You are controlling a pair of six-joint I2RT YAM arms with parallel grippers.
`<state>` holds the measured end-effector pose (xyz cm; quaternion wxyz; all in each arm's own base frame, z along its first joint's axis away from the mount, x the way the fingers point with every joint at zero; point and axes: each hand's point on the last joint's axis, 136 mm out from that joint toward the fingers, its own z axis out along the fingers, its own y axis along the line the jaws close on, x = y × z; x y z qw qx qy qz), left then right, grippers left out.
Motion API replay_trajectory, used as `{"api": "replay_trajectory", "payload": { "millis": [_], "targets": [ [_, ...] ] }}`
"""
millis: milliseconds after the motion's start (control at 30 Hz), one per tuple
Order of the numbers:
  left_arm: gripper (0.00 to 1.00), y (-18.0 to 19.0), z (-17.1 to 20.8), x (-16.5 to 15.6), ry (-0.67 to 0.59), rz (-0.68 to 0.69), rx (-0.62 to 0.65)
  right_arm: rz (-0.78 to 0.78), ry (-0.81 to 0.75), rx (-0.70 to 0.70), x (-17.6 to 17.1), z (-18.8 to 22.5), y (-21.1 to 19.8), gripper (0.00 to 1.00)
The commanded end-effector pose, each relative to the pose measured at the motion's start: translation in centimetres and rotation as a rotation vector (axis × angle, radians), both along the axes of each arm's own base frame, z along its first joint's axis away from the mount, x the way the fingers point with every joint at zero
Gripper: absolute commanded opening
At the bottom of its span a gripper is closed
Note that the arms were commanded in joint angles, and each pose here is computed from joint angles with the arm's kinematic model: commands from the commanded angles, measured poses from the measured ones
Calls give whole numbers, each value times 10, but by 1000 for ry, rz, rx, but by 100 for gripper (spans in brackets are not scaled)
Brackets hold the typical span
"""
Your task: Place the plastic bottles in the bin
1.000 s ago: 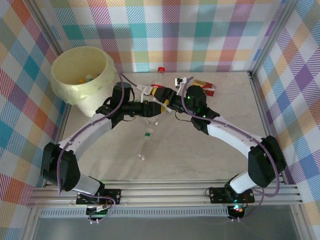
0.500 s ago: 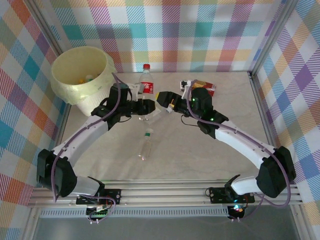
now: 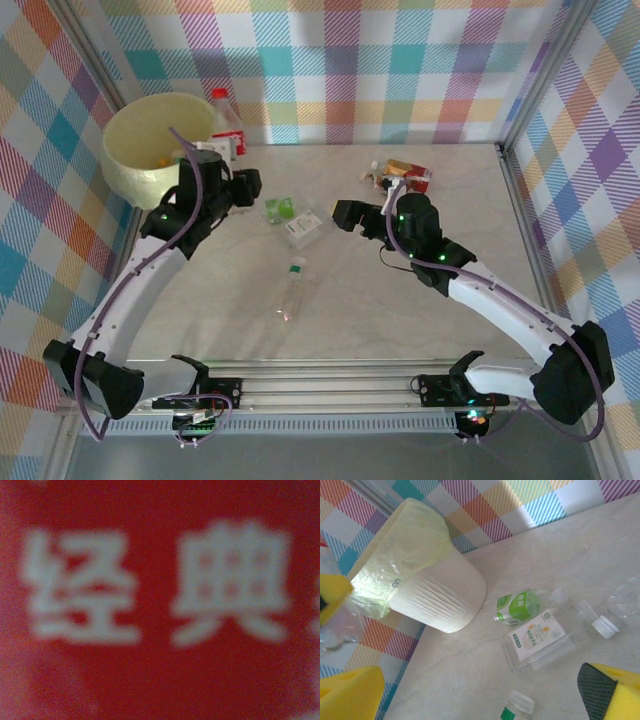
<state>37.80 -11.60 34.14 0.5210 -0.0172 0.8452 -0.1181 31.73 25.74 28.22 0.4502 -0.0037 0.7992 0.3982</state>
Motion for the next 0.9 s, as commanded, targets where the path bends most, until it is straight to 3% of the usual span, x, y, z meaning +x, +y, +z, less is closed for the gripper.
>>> {"api": "replay_trajectory", "payload": {
  "millis": [0, 433, 633, 867],
  "targets": [
    [46, 36, 38, 1, -91, 131, 97, -32, -33, -31, 1, -1, -8, 100],
    [45, 104, 95, 59, -190, 355, 152, -3, -12, 8, 0, -2, 0, 100],
    [44, 150, 86, 87, -175, 494, 152, -7, -13, 7, -3, -2, -3, 100],
    [44, 183, 66, 120, -146, 528, 174, 48, -44, -8, -11, 6, 0, 100]
  ]
}}
